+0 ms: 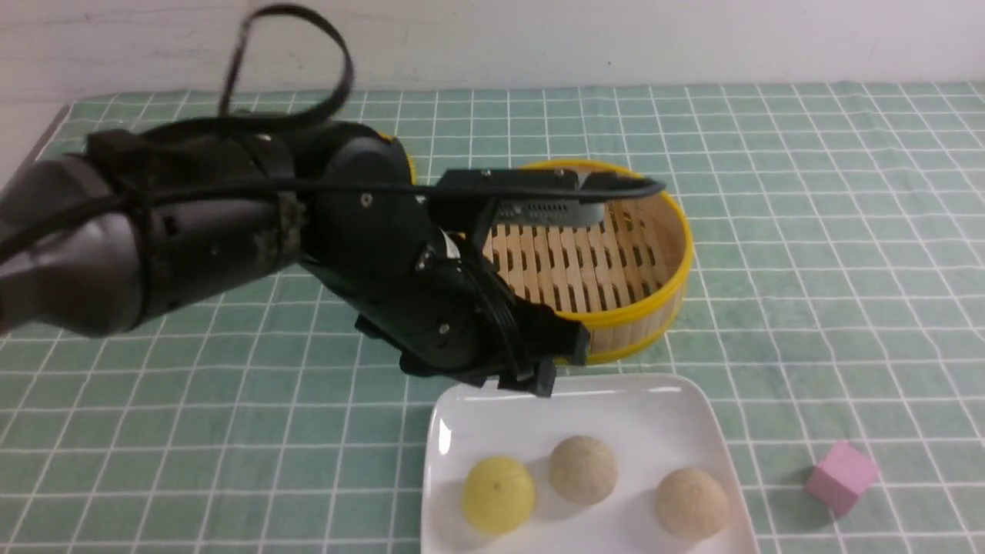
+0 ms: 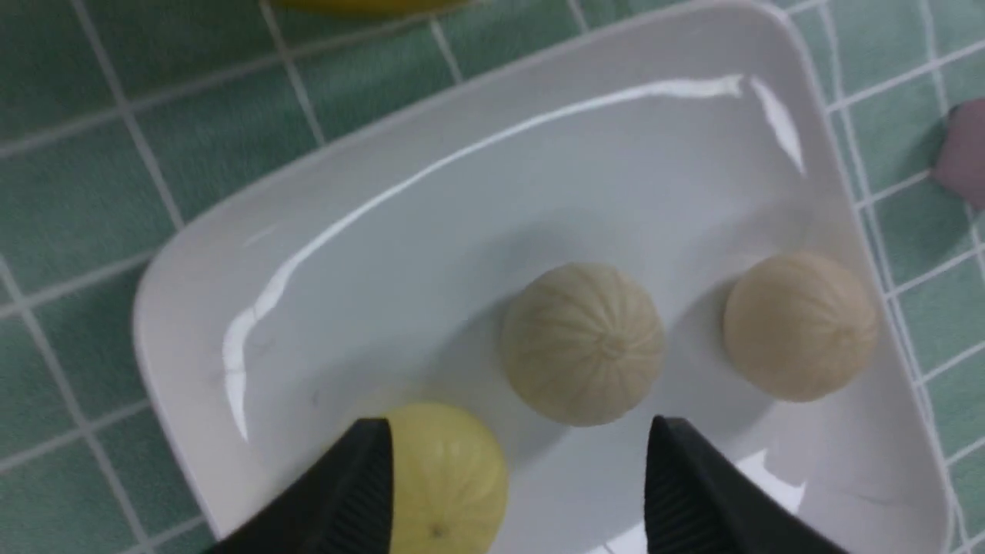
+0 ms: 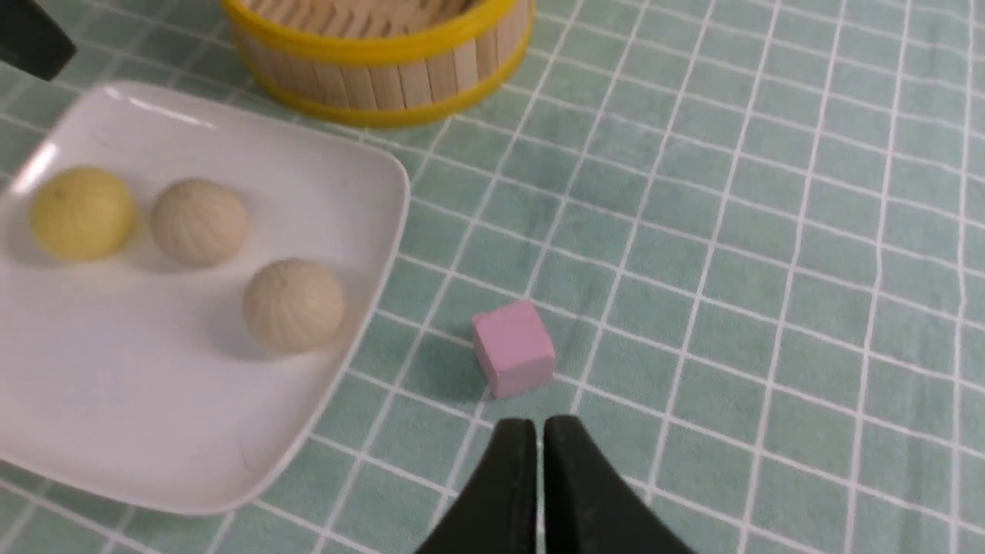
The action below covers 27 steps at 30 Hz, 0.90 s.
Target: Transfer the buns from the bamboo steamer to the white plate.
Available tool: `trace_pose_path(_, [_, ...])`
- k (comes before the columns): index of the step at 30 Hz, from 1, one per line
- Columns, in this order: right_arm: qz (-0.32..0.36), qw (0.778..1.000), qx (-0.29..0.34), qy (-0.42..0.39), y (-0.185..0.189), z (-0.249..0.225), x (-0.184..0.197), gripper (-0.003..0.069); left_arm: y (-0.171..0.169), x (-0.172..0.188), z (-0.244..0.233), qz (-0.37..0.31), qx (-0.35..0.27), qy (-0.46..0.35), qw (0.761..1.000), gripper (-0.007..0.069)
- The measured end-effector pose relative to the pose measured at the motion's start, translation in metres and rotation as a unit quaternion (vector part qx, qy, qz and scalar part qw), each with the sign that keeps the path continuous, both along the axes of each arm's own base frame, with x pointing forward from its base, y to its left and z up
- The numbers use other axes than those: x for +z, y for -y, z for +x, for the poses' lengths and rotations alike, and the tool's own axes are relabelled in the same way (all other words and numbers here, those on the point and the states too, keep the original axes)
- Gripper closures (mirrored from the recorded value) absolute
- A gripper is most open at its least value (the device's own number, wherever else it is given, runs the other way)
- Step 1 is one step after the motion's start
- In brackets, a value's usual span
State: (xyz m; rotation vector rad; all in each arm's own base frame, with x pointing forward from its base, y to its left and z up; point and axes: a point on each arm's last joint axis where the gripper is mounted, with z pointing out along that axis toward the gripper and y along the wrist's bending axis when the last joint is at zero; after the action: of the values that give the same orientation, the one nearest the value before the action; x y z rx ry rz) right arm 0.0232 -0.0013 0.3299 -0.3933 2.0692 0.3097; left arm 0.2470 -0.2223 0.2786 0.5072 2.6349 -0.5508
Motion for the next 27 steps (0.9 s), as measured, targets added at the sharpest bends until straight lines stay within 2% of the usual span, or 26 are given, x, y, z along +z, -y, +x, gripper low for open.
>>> trace_pose_path(3, [0.056,0.994,0.055,0.077,-0.008,-0.005,-0.010,0.0637,-0.005,0.010,-0.005,-0.002,0.006,0.001,1.000,0.0299])
trace_pose_path(8, [0.091,0.980,0.109,0.137,-0.027,0.006,-0.033,0.0674,-0.008,0.008,-0.007,0.021,-0.007,-0.003,1.000,0.0565])
trace_pose_path(11, [0.093,0.976,0.124,0.151,-0.033,0.010,-0.041,0.0674,-0.008,0.008,-0.006,0.028,-0.010,0.001,1.000,0.0615])
trace_pose_path(17, [0.103,0.968,0.172,0.149,-0.040,0.006,-0.045,0.0674,-0.009,0.008,-0.006,0.034,-0.012,0.007,0.999,0.0624])
trace_pose_path(27, [0.109,0.962,0.182,0.172,-0.042,0.005,-0.042,0.0673,-0.009,0.008,-0.006,0.035,-0.012,0.007,0.999,0.0622])
